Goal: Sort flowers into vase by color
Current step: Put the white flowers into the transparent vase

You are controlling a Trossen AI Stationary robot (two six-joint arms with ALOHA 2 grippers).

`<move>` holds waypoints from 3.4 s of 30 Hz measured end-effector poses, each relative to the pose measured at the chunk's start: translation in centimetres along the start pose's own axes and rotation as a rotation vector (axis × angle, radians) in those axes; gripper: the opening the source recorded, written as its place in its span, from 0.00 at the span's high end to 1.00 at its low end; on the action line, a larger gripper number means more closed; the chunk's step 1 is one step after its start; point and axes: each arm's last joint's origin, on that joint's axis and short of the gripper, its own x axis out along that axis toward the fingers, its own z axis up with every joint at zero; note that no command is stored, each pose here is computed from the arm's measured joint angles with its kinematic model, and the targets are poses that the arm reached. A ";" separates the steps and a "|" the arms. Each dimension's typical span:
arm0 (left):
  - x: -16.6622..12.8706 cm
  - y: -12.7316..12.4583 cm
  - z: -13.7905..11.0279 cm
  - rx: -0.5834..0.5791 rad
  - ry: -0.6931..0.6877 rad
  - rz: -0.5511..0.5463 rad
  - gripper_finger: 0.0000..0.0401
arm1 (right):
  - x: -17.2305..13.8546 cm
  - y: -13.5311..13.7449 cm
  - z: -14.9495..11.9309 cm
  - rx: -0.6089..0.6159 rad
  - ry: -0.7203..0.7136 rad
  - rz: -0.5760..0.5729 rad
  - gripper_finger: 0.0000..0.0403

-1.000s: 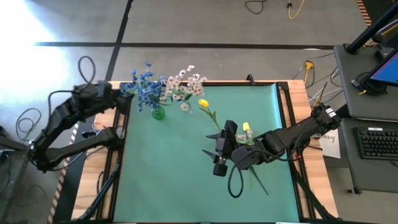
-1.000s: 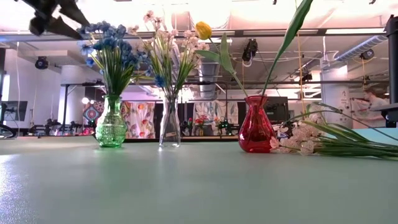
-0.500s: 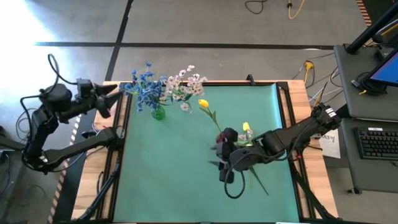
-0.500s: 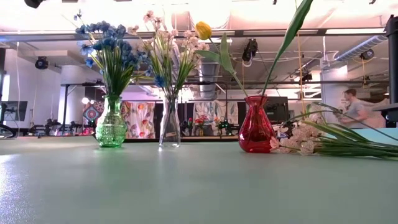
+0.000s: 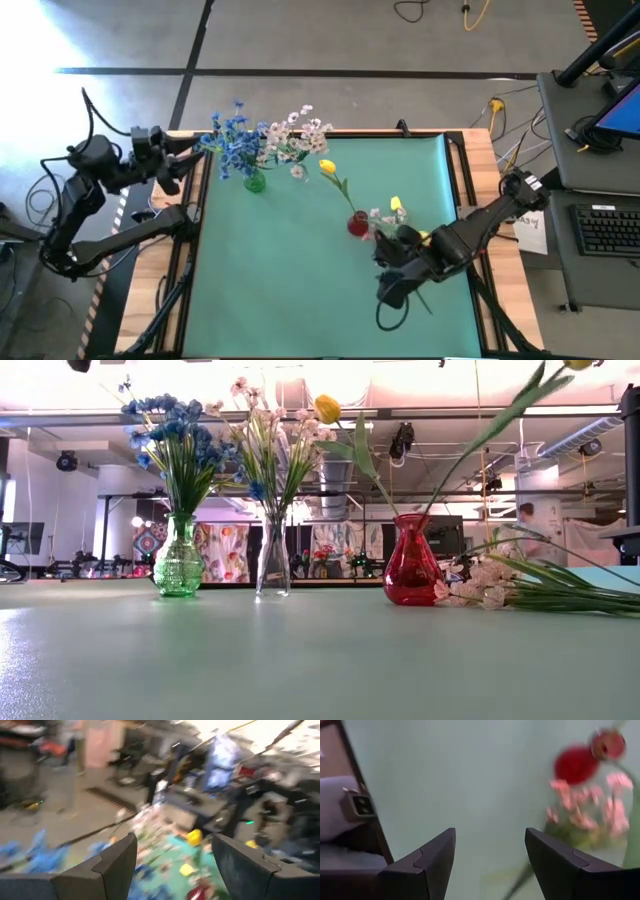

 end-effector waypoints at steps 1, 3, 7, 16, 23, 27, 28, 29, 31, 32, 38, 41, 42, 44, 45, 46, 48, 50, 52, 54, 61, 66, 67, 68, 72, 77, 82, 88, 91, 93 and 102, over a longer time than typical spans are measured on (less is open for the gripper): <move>0.2 -0.1 0.1 0.005 -0.022 -0.040 0.39 | -0.1 0.0 -0.3 0.016 0.013 -0.016 0.42; 0.7 -0.2 0.4 0.008 -0.051 -0.115 0.39 | -0.2 -0.1 -0.8 0.057 0.025 -0.040 0.42; 1.6 -0.1 0.5 0.015 -0.044 -0.128 0.39 | 0.1 -0.5 -1.2 0.134 0.042 -0.090 0.42; 5.0 0.2 1.1 0.032 -0.017 -0.189 0.39 | 2.2 -2.0 -2.7 0.255 0.098 -0.212 0.42; 6.9 -0.2 1.7 0.061 -0.032 -0.261 0.39 | 3.7 -2.7 -3.9 0.320 0.119 -0.285 0.42; 7.1 -0.9 2.0 0.069 -0.028 -0.324 0.39 | 4.5 -3.1 -4.7 0.349 0.146 -0.316 0.42; 7.1 -1.1 2.0 0.068 -0.025 -0.341 0.39 | 4.8 -3.2 -5.0 0.349 0.155 -0.324 0.42; 7.1 -1.4 2.0 0.067 -0.023 -0.354 0.39 | 5.1 -3.3 -5.3 0.350 0.160 -0.333 0.42; 7.3 -1.8 1.8 0.064 -0.015 -0.371 0.39 | 5.6 -3.5 -5.8 0.346 0.165 -0.343 0.41; 7.3 -2.0 1.7 0.064 -0.012 -0.376 0.39 | 5.8 -3.5 -6.0 0.344 0.166 -0.345 0.40; 7.9 -3.4 1.3 0.089 0.000 -0.380 0.39 | 7.5 -4.1 -7.0 0.334 0.168 -0.357 0.30; 8.2 -4.1 0.9 0.093 0.017 -0.397 0.39 | 8.7 -4.4 -7.7 0.315 0.164 -0.341 0.26; 8.3 -4.4 0.8 0.092 0.025 -0.404 0.39 | 9.1 -4.5 -7.9 0.310 0.157 -0.334 0.25; 8.5 -4.8 0.6 0.097 0.038 -0.415 0.39 | 10.3 -4.8 -8.5 0.298 0.142 -0.318 0.24; 8.5 -5.0 0.5 0.099 0.042 -0.418 0.39 | 10.8 -5.0 -8.8 0.294 0.124 -0.307 0.23; 8.6 -5.2 0.4 0.100 0.047 -0.420 0.39 | 11.5 -5.1 -9.0 0.292 0.102 -0.292 0.23; 8.7 -5.5 0.2 0.100 0.054 -0.415 0.39 | 12.5 -5.4 -9.5 0.295 0.065 -0.271 0.23; 9.0 -5.8 0.0 0.101 0.066 -0.418 0.39 | 13.4 -5.9 -10.1 0.304 0.049 -0.261 0.24; 9.3 -6.2 -0.3 0.104 0.086 -0.434 0.39 | 14.0 -6.2 -10.5 0.309 0.035 -0.250 0.26; 9.6 -6.5 -0.7 0.108 0.107 -0.447 0.39 | 14.3 -6.5 -10.7 0.303 0.019 -0.254 0.28; 11.5 -7.7 -2.5 0.148 0.195 -0.469 0.39 | 14.4 -6.7 -10.8 0.256 -0.025 -0.275 0.45; 12.9 -8.5 -3.6 0.161 0.247 -0.473 0.39 | 14.7 -6.7 -10.9 0.249 -0.021 -0.284 0.63; 13.1 -8.6 -3.7 0.163 0.253 -0.473 0.39 | 14.8 -6.7 -10.9 0.250 -0.020 -0.287 0.67; 13.2 -8.6 -3.9 0.164 0.258 -0.473 0.39 | 14.8 -6.7 -10.9 0.250 -0.018 -0.290 0.71; 13.5 -8.8 -4.0 0.165 0.264 -0.473 0.39 | 14.9 -6.7 -10.9 0.242 -0.013 -0.295 0.85; 13.1 -8.8 -3.2 0.157 0.231 -0.480 0.39 | 14.3 -7.3 -11.1 0.276 0.004 -0.340 0.96; 13.0 -8.7 -3.3 0.154 0.246 -0.477 0.39 | 13.4 -7.0 -10.8 0.284 0.033 -0.324 0.97; 13.0 -8.7 -3.4 0.141 0.252 -0.475 0.39 | 11.4 -6.0 -9.8 0.250 0.099 -0.258 0.97; 13.0 -8.7 -3.3 0.134 0.253 -0.475 0.39 | 9.9 -5.7 -9.2 0.242 0.128 -0.246 0.97; 13.0 -8.7 -3.3 0.127 0.254 -0.474 0.39 | 8.8 -5.4 -8.8 0.229 0.140 -0.221 0.97; 12.9 -8.7 -3.3 0.099 0.262 -0.484 0.39 | 3.8 -3.2 -7.9 0.087 0.105 -0.017 0.97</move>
